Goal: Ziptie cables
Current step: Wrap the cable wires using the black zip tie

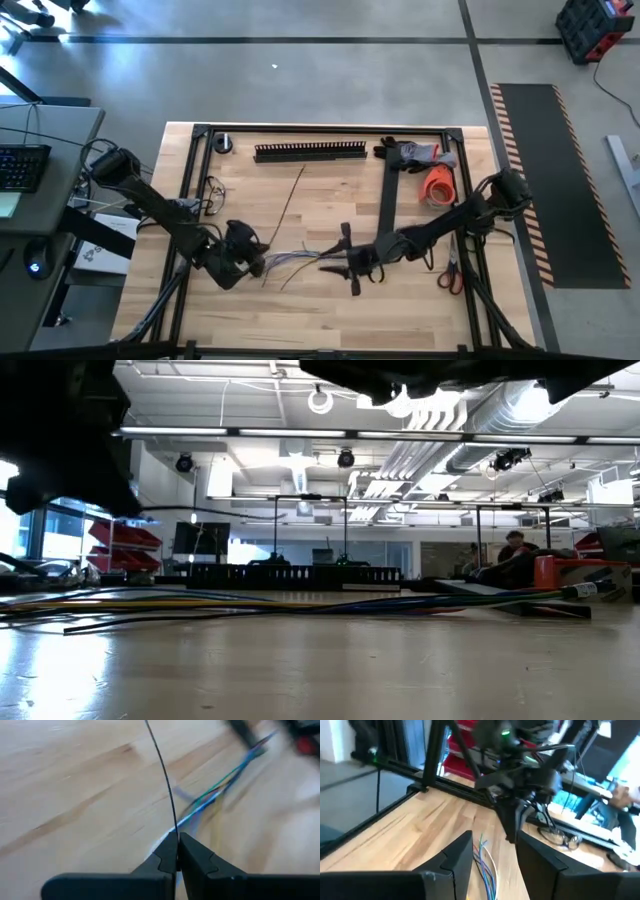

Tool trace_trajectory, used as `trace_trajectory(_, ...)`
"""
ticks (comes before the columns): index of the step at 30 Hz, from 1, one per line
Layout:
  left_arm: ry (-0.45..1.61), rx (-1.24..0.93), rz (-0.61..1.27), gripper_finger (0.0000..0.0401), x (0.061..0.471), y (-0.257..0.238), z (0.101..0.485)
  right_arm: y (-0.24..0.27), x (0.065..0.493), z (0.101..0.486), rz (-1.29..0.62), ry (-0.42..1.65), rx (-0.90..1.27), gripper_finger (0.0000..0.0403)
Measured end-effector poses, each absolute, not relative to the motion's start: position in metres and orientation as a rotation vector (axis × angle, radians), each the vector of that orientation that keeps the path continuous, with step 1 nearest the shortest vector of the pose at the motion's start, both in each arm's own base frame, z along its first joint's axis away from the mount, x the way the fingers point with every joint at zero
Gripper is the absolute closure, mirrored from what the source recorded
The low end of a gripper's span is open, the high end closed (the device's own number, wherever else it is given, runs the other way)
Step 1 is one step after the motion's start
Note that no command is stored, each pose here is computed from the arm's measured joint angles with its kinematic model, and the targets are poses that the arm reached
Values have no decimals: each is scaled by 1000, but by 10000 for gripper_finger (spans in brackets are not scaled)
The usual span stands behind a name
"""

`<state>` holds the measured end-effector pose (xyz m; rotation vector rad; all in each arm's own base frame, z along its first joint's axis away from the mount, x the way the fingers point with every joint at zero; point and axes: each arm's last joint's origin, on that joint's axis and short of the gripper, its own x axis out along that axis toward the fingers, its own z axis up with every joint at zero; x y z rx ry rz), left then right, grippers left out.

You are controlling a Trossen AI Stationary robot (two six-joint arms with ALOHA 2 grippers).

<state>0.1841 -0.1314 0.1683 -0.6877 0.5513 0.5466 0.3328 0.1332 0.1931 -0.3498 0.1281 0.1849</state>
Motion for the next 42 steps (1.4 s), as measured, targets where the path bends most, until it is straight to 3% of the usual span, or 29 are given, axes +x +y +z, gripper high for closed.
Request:
trace_trajectory(5,461,-789,444,401,203,-141,173,157,357,164,222,195,-619,239)
trace_trajectory(10,451,-866,382,401,215,-150,165,175,391,138,45,261,-949,211)
trace_trajectory(19,418,-929,322,401,226,-160,157,188,433,110,-236,455,-1289,228)
trace_trajectory(25,398,-937,330,401,226,-160,158,190,433,104,-241,498,-1297,280)
trace_trajectory(33,384,-938,338,401,226,-160,158,198,430,104,-205,471,-1277,394)
trace_trajectory(42,377,-873,332,382,225,-159,162,212,422,107,-197,422,-1137,403)
